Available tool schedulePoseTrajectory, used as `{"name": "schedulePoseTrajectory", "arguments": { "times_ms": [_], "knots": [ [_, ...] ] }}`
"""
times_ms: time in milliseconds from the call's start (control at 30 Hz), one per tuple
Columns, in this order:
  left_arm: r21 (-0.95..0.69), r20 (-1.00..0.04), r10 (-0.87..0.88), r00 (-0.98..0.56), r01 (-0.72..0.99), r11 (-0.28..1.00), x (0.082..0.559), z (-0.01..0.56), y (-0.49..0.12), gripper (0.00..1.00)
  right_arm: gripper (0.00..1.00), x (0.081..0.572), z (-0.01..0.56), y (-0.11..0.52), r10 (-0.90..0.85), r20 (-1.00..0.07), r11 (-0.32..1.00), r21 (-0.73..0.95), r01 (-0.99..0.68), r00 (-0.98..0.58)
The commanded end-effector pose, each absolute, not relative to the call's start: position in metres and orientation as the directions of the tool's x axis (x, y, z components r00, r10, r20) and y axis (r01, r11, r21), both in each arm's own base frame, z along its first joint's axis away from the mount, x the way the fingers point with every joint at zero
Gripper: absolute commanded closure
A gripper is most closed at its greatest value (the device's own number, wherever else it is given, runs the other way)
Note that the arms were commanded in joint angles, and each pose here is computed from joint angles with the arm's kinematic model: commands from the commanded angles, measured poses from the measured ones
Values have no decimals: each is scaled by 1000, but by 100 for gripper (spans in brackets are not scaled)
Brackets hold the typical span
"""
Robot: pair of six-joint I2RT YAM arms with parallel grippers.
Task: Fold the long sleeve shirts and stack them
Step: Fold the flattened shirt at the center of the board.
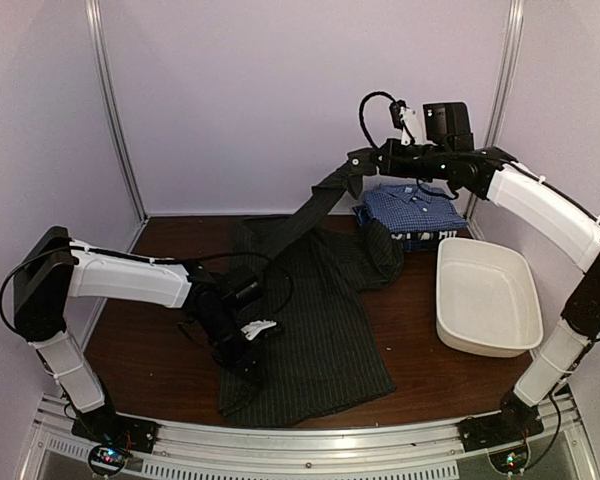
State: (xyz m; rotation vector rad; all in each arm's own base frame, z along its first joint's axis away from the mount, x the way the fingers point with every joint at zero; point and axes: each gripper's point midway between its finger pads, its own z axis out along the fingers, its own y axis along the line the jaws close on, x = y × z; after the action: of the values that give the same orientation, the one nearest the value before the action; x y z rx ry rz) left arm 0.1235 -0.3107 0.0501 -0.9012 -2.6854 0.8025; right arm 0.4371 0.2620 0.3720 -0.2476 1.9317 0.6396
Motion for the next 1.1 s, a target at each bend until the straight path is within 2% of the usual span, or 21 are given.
{"name": "schedulePoseTrajectory", "arguments": {
  "times_ms": [0,233,467,500,567,633,733,900,1067],
  "knots": [
    [-580,-7,628,-778,515,631,121,49,-317,100,100,426,384,277,126,-901,804,337,-489,-415],
    [-600,-35,639,-769,527,602,119,57,-320,100,100,427,350,290,103,-877,798,354,-487,-468],
    [-587,-10,637,-771,520,621,115,49,-312,100,100,426,339,297,89,-868,794,358,-491,-489],
    [-590,-13,637,-771,521,618,115,50,-312,94,100,426,336,298,85,-865,794,359,-491,-494],
    [-593,-29,638,-769,527,608,117,55,-315,75,100,424,331,301,77,-863,792,357,-495,-500],
    [-600,-53,639,-768,536,594,119,63,-320,63,100,422,323,304,68,-857,788,360,-500,-510],
    [-605,-111,621,-776,548,577,132,84,-330,58,100,414,311,314,55,-847,772,372,-516,-528],
    [-604,-258,492,-831,536,589,186,141,-341,59,100,398,291,330,41,-832,743,395,-540,-553],
    [-523,-381,176,-908,369,768,291,166,-308,61,100,381,296,344,54,-838,694,422,-583,-543]
  ]
}}
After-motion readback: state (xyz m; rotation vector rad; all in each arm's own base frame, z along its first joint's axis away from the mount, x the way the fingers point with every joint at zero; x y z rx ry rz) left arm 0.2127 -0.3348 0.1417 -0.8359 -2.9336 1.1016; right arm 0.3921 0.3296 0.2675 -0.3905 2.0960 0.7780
